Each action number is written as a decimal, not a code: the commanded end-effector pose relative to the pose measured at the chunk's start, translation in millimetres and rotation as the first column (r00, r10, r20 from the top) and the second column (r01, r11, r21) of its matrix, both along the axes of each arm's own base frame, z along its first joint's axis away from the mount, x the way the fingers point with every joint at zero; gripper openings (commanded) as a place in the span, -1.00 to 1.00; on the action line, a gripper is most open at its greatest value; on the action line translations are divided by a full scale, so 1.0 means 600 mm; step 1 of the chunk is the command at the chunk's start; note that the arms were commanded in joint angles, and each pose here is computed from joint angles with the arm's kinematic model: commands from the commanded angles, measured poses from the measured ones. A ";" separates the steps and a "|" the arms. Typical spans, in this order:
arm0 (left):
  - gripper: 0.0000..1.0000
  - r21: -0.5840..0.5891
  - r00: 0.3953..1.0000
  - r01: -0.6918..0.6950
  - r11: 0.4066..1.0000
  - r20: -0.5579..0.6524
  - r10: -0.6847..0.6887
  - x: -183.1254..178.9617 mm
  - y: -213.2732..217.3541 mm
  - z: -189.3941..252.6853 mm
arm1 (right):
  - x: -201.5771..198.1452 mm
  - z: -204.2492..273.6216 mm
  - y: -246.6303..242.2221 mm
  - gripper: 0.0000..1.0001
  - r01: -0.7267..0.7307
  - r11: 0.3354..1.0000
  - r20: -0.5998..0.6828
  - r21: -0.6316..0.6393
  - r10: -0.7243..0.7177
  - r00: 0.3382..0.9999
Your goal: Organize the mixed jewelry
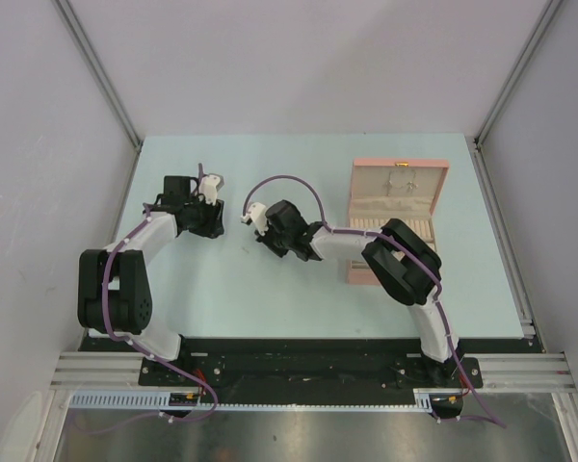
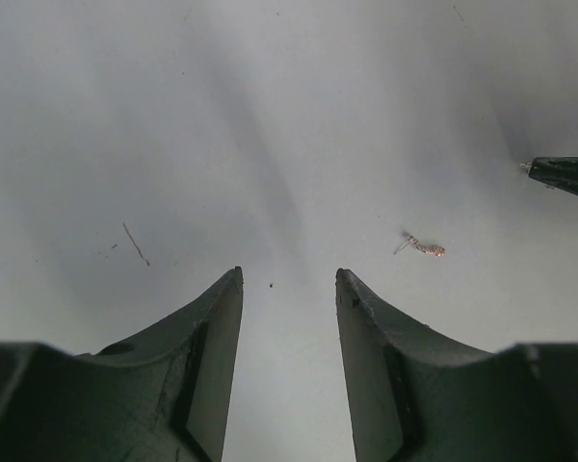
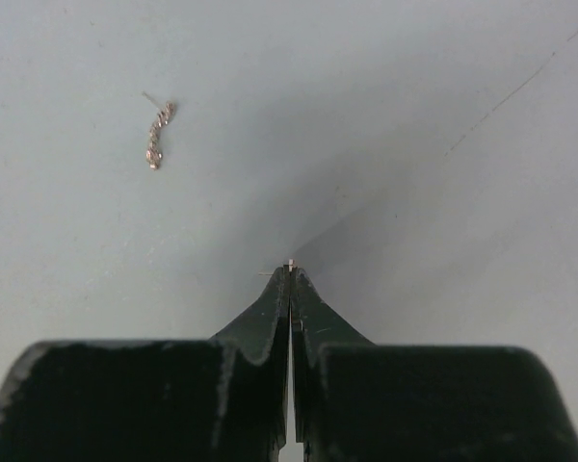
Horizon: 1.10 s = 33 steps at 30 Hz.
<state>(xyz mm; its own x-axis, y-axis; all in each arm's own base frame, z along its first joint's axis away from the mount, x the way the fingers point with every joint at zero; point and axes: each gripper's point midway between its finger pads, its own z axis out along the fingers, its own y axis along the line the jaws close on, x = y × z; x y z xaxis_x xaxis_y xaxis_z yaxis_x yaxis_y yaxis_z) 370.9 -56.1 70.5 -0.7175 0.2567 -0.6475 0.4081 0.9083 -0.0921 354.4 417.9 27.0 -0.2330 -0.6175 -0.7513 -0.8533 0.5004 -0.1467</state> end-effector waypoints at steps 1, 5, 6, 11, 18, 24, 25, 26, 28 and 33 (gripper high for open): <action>-0.02 -0.032 0.999 0.002 0.999 0.033 -0.001 0.004 -0.003 0.016 | 0.002 0.063 -0.015 -1.00 0.018 1.000 0.029 -0.011 -0.018 0.999; -0.03 -0.038 0.999 0.003 0.999 0.033 -0.002 0.006 -0.006 0.017 | 0.010 0.108 -0.045 -1.00 0.070 0.996 0.091 -0.051 -0.066 0.994; -0.03 -0.040 0.999 0.002 0.999 0.032 0.000 0.006 -0.005 0.017 | 0.011 0.130 -0.051 -1.00 0.078 0.996 0.112 -0.046 -0.073 0.991; -0.03 -0.045 0.999 0.000 0.999 0.033 0.001 0.007 -0.006 0.020 | 0.019 0.194 -0.103 -1.00 0.140 0.984 0.212 -0.114 -0.114 0.971; -0.02 -0.049 0.999 -0.004 0.999 0.040 0.006 0.008 -0.007 0.028 | 0.020 0.289 -0.205 -1.00 0.232 0.946 0.346 -0.227 -0.145 0.927; -0.02 -0.047 0.999 -0.007 0.999 0.051 0.010 0.008 -0.006 0.036 | -0.002 0.357 -0.332 -1.00 0.331 0.886 0.418 -0.325 -0.179 0.890; -0.02 -0.047 0.999 -0.007 0.999 0.051 0.010 0.008 -0.006 0.036 | -0.008 0.358 -0.352 -1.00 0.342 0.873 0.418 -0.347 -0.183 0.890; -0.02 -0.048 0.999 -0.006 0.999 0.052 0.009 0.008 -0.006 0.037 | -0.012 0.367 -0.370 -1.00 0.356 0.866 0.426 -0.352 -0.190 0.884; -0.02 -0.049 0.999 -0.007 0.999 0.053 0.010 0.009 -0.006 0.038 | -0.025 0.383 -0.421 -1.00 0.395 0.848 0.430 -0.354 -0.228 0.873; -0.02 -0.055 0.998 -0.010 0.998 0.054 0.013 0.011 -0.007 0.038 | -0.064 0.400 -0.517 -1.00 0.449 0.825 0.428 -0.343 -0.288 0.857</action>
<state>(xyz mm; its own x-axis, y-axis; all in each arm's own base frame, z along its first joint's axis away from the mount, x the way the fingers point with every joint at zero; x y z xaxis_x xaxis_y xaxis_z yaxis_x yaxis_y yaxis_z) 370.5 -57.3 70.9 -0.7236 0.2398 -0.6472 0.3987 0.9107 -0.1083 339.4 157.6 263.4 -0.2337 -0.7886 -0.5687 -0.4897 0.6008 -0.6319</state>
